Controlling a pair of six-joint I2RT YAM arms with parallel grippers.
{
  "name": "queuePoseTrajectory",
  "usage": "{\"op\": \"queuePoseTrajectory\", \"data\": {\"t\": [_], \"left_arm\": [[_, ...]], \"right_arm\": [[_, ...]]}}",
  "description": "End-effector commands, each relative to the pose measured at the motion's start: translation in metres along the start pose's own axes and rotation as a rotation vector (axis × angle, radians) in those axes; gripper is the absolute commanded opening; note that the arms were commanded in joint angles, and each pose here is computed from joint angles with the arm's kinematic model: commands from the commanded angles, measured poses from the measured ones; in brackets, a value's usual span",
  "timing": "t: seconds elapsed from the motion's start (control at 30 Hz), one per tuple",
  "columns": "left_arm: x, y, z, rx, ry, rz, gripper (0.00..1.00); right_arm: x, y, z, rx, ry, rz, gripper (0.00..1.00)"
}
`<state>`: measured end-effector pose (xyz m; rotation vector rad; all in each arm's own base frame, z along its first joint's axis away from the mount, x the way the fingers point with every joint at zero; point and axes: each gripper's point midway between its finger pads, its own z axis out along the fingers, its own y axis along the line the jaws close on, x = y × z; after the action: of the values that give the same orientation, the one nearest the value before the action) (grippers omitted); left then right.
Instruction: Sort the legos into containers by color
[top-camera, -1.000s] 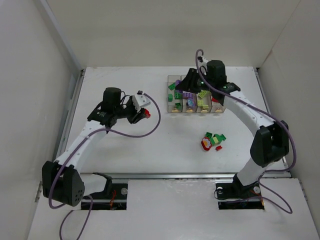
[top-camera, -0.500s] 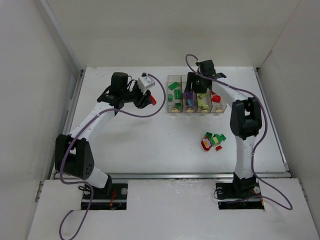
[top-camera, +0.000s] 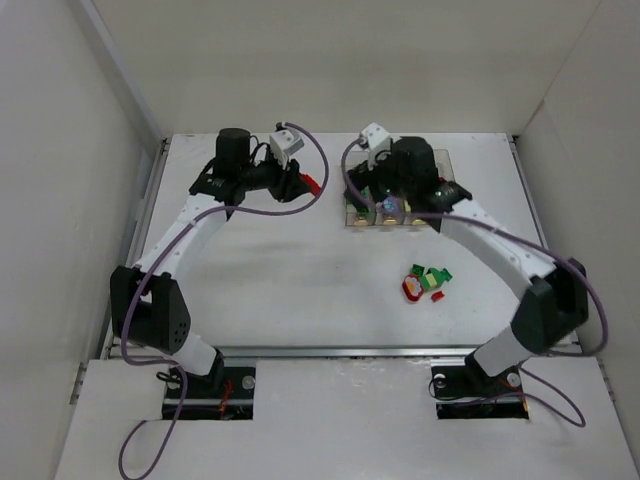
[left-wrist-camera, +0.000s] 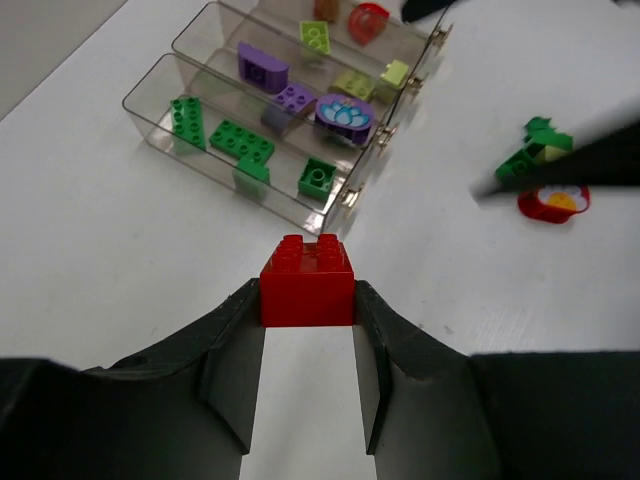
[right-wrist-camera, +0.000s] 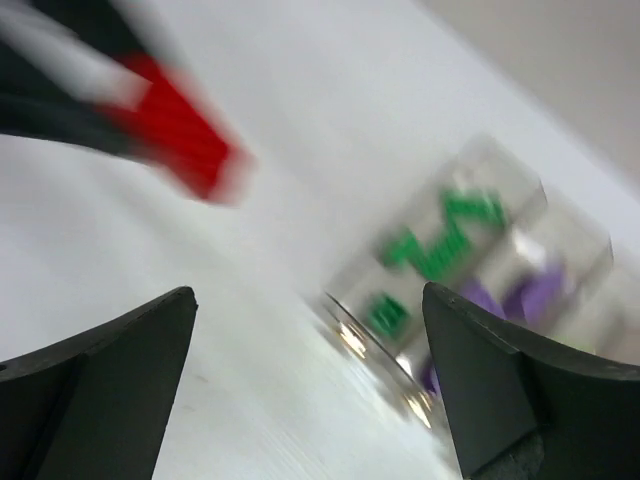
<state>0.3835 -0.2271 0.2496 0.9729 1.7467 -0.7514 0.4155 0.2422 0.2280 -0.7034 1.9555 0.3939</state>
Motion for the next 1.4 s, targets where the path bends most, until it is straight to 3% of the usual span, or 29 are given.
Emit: {"op": "queuePoseTrajectory", "data": {"t": [0.0,0.07,0.2,0.47,0.6,0.67,0.7,0.73,0.87,0.93,1.0,1.07,1.1,1.2,1.27,1.33,1.37], "left_arm": [[-0.053,-0.026,-0.028,0.071,-0.132,0.009,0.00],[-0.056,-0.042,-0.037,0.112,-0.153,-0.021,0.00],[-0.063,-0.065,-0.053,0.149,-0.196,-0.060,0.00],[-0.066,-0.113,-0.084,0.239,-0.252,-0.088,0.00],[-0.056,-0.143,-0.095,0.286,-0.245,-0.081,0.00],[-0.053,-0.153,-0.101,0.296,-0.250,-0.087,0.00],[-0.055,-0.155,-0.105,0.285,-0.263,-0.083,0.00],[-0.051,-0.155,-0.104,0.286,-0.257,-0.090,0.00],[-0.055,-0.157,-0.109,0.274,-0.273,-0.074,0.00],[-0.058,-0.158,-0.112,0.265,-0.280,-0.075,0.00],[-0.062,-0.153,-0.113,0.222,-0.296,-0.084,0.42],[-0.063,-0.146,-0.112,0.185,-0.300,-0.090,0.73],[-0.064,-0.144,-0.113,0.163,-0.308,-0.087,1.00],[-0.068,-0.124,-0.112,0.045,-0.318,-0.117,1.00],[-0.070,-0.102,-0.117,-0.082,-0.338,-0.131,1.00],[-0.062,-0.058,-0.125,-0.339,-0.331,-0.162,1.00],[-0.060,-0.043,-0.130,-0.427,-0.332,-0.158,1.00]], "right_arm": [[-0.078,0.076,-0.038,-0.111,-0.329,-0.351,1.00],[-0.084,0.115,-0.050,-0.172,-0.396,-0.390,1.00],[-0.093,0.147,-0.066,-0.166,-0.448,-0.379,1.00],[-0.101,0.149,-0.082,-0.066,-0.464,-0.337,0.96],[-0.104,0.164,-0.086,-0.098,-0.478,-0.332,0.88],[-0.104,0.174,-0.088,-0.132,-0.483,-0.340,0.72],[-0.105,0.180,-0.093,-0.153,-0.494,-0.334,0.54],[-0.105,0.180,-0.093,-0.153,-0.495,-0.334,0.43],[-0.103,0.184,-0.097,-0.171,-0.494,-0.301,0.10],[-0.103,0.182,-0.100,-0.162,-0.496,-0.289,0.02],[-0.106,0.172,-0.103,-0.112,-0.501,-0.275,0.00],[-0.102,0.165,-0.100,-0.072,-0.486,-0.268,0.00],[-0.102,0.153,-0.100,-0.008,-0.478,-0.252,0.00],[-0.102,0.130,-0.094,0.100,-0.455,-0.219,0.00],[-0.099,0.089,-0.080,0.197,-0.421,-0.199,0.00],[-0.101,0.056,-0.071,0.222,-0.414,-0.132,0.00],[-0.107,-0.001,-0.073,0.327,-0.419,-0.070,0.00]]}}
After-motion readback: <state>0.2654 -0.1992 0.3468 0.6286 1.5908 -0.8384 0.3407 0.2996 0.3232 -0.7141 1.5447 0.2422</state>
